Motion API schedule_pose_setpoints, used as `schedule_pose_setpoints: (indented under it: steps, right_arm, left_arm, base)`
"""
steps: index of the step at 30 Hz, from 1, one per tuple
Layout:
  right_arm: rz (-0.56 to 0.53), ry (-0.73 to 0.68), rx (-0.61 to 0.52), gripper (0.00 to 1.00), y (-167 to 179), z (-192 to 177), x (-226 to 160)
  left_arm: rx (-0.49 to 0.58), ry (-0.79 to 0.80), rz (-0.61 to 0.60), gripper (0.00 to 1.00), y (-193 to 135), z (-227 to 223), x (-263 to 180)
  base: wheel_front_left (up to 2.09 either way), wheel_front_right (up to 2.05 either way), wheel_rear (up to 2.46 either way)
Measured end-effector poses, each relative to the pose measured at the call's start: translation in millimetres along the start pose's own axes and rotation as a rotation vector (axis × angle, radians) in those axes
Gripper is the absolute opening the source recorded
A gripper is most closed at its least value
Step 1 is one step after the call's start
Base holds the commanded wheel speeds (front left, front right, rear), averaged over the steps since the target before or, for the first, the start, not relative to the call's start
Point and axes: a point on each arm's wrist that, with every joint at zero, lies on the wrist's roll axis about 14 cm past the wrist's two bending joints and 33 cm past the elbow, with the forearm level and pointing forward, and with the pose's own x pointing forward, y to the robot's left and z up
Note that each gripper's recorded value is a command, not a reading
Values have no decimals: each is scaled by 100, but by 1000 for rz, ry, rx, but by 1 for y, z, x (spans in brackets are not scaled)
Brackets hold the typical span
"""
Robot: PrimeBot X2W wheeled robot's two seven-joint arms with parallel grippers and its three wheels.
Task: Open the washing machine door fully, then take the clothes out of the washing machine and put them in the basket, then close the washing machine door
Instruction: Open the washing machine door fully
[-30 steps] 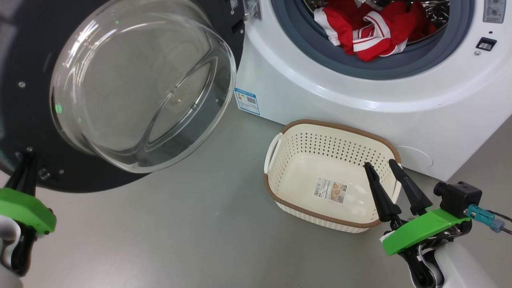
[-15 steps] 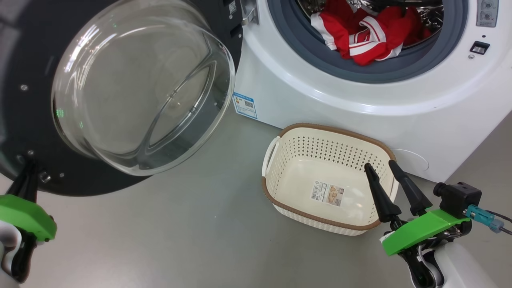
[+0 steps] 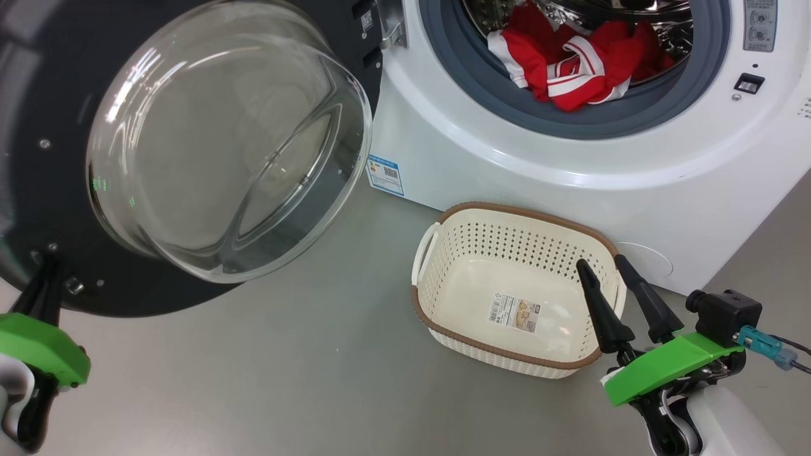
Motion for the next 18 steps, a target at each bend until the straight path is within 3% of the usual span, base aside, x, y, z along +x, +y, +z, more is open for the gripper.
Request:
schedule_pose_setpoints:
  steps: [10,14,15,16,18]
  right_arm:
    - [-11,-11,-4,100,-3,5,-3]
    - [-15,-17,-9,100,-3,8,-5]
    - [-17,-19,-10,100,-4,9,-6]
    - [-19,-21,-11,100,-4,10,-6]
    - [-26,-25,-13,100,-6,12,-8]
  left_arm:
    - [-11,-48,-41,0,-13,10,2]
    - [-22,-59,-60,52,-20,9,-1]
    - [-26,-64,-62,89,-22,9,-2]
    - [-29,-67,-65,100,-24,9,-2]
    - [-38,-77,-74,100,-29,10,-2]
  base:
    - [0,0,0]
    - [0,0,0]
    - [0,0,0]
    - [0,0,0]
    - [0,0,0]
